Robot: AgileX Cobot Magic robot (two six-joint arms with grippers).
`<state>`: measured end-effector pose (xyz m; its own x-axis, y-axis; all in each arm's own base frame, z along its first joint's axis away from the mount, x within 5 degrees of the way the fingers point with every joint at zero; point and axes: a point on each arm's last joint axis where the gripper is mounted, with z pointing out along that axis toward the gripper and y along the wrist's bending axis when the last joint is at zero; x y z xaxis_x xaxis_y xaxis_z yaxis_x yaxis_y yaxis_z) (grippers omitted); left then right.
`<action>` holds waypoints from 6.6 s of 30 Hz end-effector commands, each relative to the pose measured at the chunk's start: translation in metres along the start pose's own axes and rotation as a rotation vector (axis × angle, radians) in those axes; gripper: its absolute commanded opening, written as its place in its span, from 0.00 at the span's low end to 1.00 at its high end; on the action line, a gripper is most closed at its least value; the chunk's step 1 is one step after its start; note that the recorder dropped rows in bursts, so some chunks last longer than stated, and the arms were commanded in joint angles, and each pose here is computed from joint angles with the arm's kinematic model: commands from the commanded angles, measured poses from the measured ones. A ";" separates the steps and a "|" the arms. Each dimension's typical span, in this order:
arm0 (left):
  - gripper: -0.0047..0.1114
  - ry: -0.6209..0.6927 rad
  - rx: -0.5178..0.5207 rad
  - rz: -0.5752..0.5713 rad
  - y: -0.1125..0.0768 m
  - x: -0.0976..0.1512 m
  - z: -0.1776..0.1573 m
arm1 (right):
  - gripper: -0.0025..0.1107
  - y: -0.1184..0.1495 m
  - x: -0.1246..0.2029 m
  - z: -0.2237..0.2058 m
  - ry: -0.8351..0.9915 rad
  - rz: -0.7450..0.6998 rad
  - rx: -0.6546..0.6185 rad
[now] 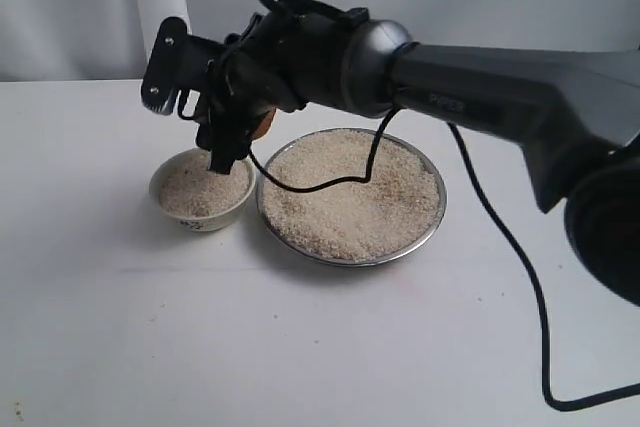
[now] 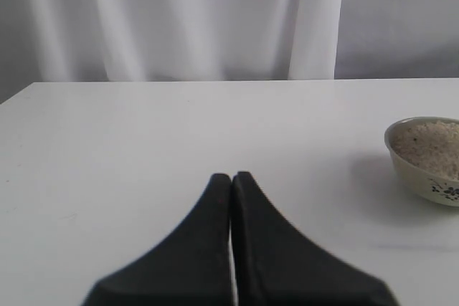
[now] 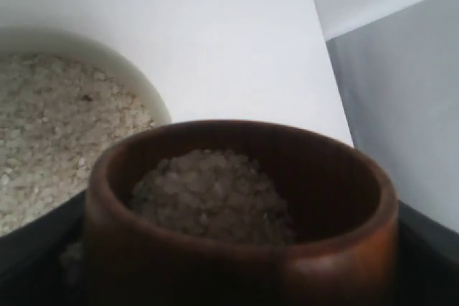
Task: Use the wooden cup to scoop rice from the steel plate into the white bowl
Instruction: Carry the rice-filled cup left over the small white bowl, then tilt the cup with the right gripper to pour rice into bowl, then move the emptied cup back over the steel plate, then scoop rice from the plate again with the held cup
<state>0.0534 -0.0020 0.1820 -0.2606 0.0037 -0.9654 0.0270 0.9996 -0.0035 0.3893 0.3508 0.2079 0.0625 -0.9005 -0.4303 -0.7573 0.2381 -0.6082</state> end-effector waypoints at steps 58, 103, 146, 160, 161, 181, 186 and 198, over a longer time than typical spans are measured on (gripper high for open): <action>0.04 -0.007 0.002 -0.003 0.000 0.000 0.000 | 0.02 0.043 -0.024 0.015 0.290 -1.005 0.216; 0.04 -0.007 0.002 -0.003 0.000 0.000 0.000 | 0.02 -0.027 0.007 -0.093 0.307 -0.336 -0.170; 0.04 -0.007 0.002 -0.003 0.000 0.000 0.000 | 0.02 0.025 0.124 0.046 0.594 -0.268 -0.355; 0.04 -0.007 0.002 -0.003 0.000 0.000 0.000 | 0.02 0.008 0.151 0.052 0.455 0.094 -0.449; 0.04 -0.007 0.002 -0.003 0.000 0.000 0.000 | 0.02 0.006 0.155 0.052 0.414 0.135 -0.483; 0.04 -0.007 0.002 -0.003 0.000 0.000 0.000 | 0.02 0.046 0.198 0.071 0.244 0.264 -0.454; 0.04 -0.007 0.002 -0.003 0.000 0.000 0.000 | 0.02 0.044 0.212 0.058 0.124 0.349 -0.483; 0.04 -0.007 0.002 -0.003 0.000 0.000 0.000 | 0.02 0.044 0.207 0.044 -0.136 0.406 -0.435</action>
<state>0.0534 -0.0020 0.1820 -0.2606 0.0037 -0.9654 0.0270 0.9996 -0.0035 0.4103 0.1880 0.0858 -0.2366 -0.7083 -0.6651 -0.9007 0.4166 -0.1233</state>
